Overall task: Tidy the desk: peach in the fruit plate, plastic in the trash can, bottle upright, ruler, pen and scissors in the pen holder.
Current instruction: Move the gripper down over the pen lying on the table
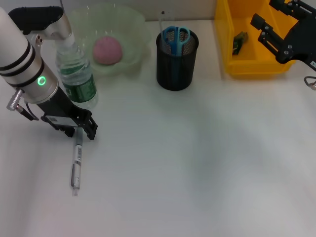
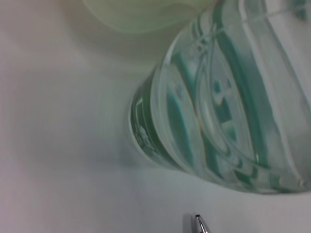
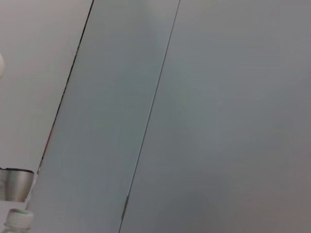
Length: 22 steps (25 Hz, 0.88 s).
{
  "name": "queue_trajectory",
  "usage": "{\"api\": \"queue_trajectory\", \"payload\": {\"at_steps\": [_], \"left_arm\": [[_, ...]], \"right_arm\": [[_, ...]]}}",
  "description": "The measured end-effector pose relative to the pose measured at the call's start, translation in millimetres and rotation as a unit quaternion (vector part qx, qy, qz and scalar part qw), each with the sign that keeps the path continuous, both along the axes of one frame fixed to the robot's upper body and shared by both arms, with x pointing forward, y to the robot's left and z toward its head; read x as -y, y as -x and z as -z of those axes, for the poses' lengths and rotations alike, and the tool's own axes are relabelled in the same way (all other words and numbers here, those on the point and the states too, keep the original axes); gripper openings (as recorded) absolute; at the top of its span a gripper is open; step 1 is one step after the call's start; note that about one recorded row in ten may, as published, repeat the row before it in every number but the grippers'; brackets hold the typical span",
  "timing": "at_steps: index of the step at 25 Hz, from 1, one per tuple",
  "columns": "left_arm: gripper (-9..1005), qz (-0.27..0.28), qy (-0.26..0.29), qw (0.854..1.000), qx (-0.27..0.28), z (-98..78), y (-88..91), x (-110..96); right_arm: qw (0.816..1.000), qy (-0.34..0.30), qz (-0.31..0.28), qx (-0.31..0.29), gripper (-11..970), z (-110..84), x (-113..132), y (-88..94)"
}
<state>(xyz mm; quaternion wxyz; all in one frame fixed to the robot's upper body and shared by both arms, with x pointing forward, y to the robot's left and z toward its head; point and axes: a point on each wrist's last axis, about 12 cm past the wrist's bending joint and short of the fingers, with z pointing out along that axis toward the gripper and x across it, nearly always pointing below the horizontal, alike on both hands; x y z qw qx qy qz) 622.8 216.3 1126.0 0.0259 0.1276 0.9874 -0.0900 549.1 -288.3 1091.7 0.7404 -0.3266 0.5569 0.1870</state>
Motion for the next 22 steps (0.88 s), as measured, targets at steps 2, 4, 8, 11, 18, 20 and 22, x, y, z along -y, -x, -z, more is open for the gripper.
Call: {"api": "queue_trajectory", "payload": {"at_steps": [2, 4, 8, 11, 18, 20, 22], "left_arm": [[487, 0.000, 0.000, 1.000, 0.000, 0.0, 0.0, 0.1], [485, 0.000, 0.000, 1.000, 0.000, 0.0, 0.0, 0.1], [483, 0.005, -0.004, 1.000, 0.001, 0.3, 0.1, 1.1], [480, 0.005, -0.004, 1.000, 0.001, 0.3, 0.1, 1.1], [476, 0.008, -0.008, 1.000, 0.001, 0.3, -0.1, 2.0], [474, 0.009, -0.008, 1.000, 0.001, 0.3, 0.0, 2.1], [473, 0.009, -0.008, 1.000, 0.000, 0.3, 0.3, 2.1]], "right_arm": [[1.000, 0.000, 0.000, 0.000, 498, 0.0, -0.1, -0.1], [1.000, 0.000, 0.000, 0.000, 498, -0.1, -0.1, -0.1], [1.000, 0.000, 0.000, 0.000, 498, -0.1, -0.2, -0.1], [1.000, 0.000, 0.000, 0.000, 497, -0.1, -0.1, -0.1], [1.000, 0.000, -0.001, 0.001, 497, -0.4, -0.5, -0.6], [1.000, 0.000, -0.001, 0.001, 497, -0.5, -0.5, -0.6], [1.000, 0.000, -0.001, 0.001, 497, -0.5, -0.5, -0.6]]}}
